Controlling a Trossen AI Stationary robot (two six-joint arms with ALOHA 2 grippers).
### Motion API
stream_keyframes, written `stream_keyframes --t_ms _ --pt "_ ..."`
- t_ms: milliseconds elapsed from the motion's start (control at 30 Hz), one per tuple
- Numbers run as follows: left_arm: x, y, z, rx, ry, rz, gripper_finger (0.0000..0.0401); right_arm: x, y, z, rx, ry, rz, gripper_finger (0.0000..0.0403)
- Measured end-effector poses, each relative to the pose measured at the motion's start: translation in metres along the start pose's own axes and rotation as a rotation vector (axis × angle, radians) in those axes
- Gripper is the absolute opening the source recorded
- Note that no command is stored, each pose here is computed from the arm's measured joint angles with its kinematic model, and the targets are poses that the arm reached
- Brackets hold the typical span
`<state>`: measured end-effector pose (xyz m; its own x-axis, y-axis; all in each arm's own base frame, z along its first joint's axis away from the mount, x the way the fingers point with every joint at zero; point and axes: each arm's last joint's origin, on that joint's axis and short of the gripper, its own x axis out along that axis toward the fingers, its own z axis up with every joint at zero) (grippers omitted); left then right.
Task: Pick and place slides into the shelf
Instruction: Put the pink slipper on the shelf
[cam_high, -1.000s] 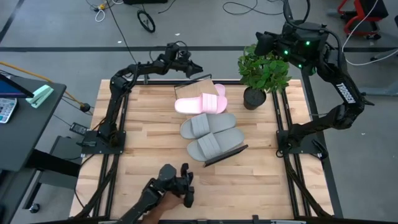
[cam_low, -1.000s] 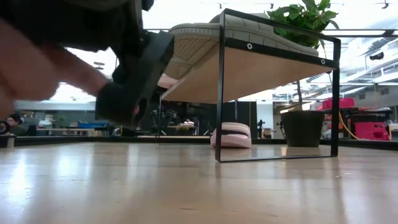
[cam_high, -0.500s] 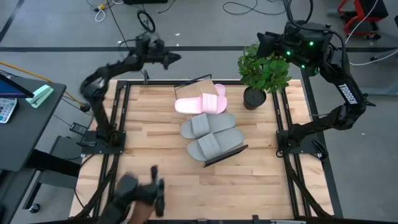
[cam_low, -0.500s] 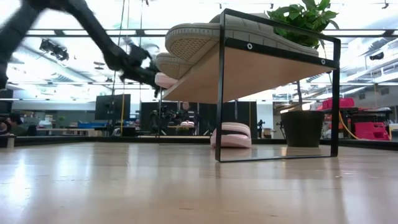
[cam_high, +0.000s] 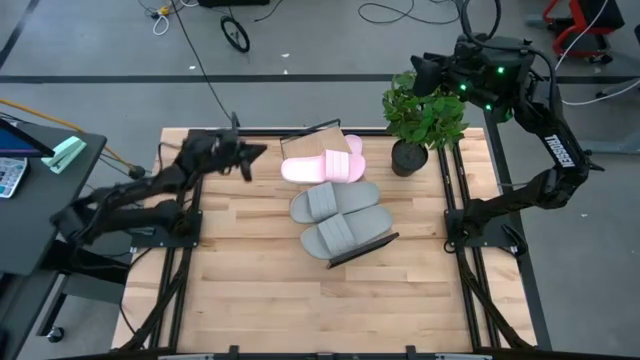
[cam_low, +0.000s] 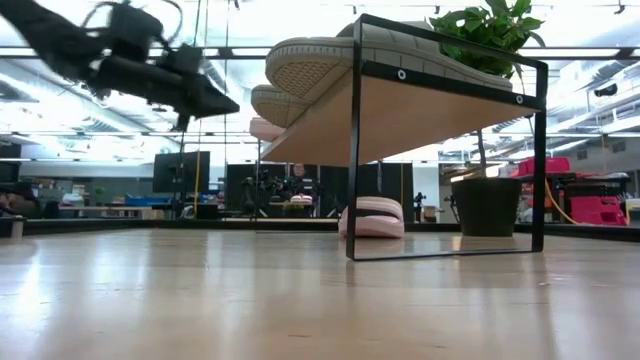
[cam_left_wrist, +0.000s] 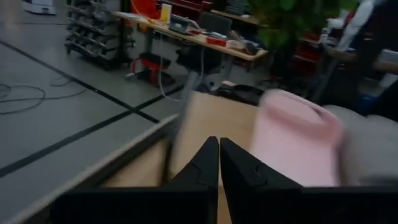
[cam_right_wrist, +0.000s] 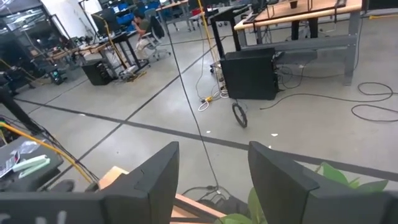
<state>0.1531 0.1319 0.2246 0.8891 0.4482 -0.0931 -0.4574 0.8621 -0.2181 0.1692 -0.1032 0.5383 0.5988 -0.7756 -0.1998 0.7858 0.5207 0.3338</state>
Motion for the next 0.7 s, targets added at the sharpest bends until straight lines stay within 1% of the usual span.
stream_keyframes --t_ms 67,167,200,300,367,467,567,667,700 --pt "-0.009 -0.01 -0.012 -0.006 0.006 -0.032 0.0008 0.0 0.0 0.0 0.002 0.003 0.001 0.0197" --pt "-0.019 -0.023 -0.035 -0.029 0.05 -0.07 0.0006 0.0 0.0 0.0 0.002 0.006 0.006 0.0197" --pt "-0.021 -0.027 -0.044 -0.027 0.067 -0.069 0.0009 0.0 0.0 0.0 0.002 0.007 0.008 0.0197" --pt "-0.025 -0.034 -0.061 -0.004 0.094 -0.017 0.0014 0.0 0.001 -0.001 0.006 0.012 0.015 0.0197" --pt "-0.026 -0.039 -0.067 0.015 0.097 -0.001 0.001 0.0 0.001 -0.001 0.011 0.015 0.017 0.0197" --pt "-0.025 -0.049 -0.073 0.088 0.121 -0.016 0.0005 0.0 0.001 -0.001 0.014 0.017 0.019 0.0197" --pt "-0.022 -0.057 -0.083 0.116 0.173 -0.014 0.0009 0.0 0.001 -0.001 0.029 0.017 0.018 0.0197" --pt "-0.018 -0.062 -0.097 0.157 0.248 0.025 0.0014 0.0 0.001 -0.001 0.029 0.017 0.018 0.0197" --pt "-0.016 -0.063 -0.1 0.178 0.252 0.026 0.0013 0.0 0.001 -0.001 0.03 0.017 0.018 0.0197"
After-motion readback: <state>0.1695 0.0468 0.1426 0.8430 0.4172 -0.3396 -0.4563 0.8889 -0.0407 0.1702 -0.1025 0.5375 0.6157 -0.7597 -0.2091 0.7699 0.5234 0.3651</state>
